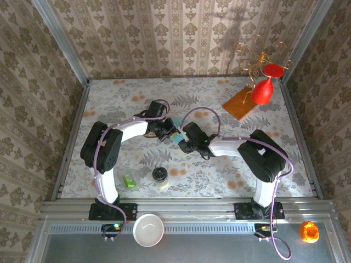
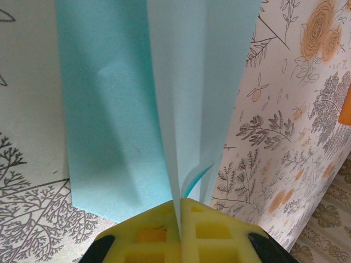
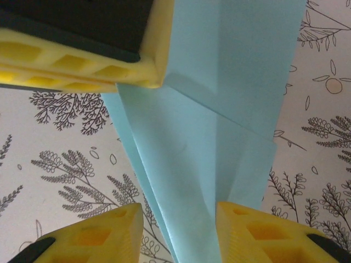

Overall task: Fold a paper plane with a square sheet of paper (pick it up from the middle)
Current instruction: Fourth fold the wing at the center of the table.

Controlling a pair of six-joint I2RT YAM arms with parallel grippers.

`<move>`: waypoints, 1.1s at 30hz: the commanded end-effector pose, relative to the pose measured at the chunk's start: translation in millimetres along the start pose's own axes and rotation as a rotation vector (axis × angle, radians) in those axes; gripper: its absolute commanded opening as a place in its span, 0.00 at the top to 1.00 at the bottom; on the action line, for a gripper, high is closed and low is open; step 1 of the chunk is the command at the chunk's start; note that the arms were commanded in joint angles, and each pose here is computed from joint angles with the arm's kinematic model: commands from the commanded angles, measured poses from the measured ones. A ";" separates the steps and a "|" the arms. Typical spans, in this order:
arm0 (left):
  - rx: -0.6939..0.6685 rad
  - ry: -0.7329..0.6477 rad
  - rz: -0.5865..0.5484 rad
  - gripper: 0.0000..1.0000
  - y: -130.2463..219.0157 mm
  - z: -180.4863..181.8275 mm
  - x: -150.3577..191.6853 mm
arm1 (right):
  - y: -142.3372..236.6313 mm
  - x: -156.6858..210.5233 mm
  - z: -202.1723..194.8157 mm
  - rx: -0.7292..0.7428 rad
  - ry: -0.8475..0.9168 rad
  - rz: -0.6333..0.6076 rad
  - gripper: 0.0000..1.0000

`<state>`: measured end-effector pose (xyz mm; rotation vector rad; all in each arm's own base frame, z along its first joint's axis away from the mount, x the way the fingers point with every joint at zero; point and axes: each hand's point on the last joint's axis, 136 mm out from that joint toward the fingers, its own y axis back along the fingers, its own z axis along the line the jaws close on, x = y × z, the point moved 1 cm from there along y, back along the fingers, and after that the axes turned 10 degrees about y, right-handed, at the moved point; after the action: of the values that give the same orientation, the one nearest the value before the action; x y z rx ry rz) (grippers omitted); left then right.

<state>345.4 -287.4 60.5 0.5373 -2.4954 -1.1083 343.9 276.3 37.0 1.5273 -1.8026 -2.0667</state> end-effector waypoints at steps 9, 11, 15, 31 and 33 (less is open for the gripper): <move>0.019 0.008 0.010 0.94 9.3 -12.4 4.8 | -7.1 9.9 -9.6 0.054 0.042 0.005 0.60; 0.020 0.011 0.011 0.94 9.7 -12.5 5.2 | -6.9 9.8 -10.6 0.061 0.046 0.003 0.60; 0.020 0.013 0.012 0.93 10.9 -12.7 5.9 | -6.1 8.5 -12.1 0.068 0.052 -0.005 0.60; 0.036 0.024 -0.012 0.76 24.8 -15.0 -4.7 | -2.8 8.2 -6.0 0.030 0.071 -0.012 0.81; 0.038 0.025 -0.027 0.74 30.2 -14.4 -9.9 | -2.0 8.3 -5.2 0.021 0.069 -0.009 0.83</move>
<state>350.3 -280.5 65.3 0.5603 -2.4742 -1.0873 345.7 269.5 29.4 1.5897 -1.8216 -1.9726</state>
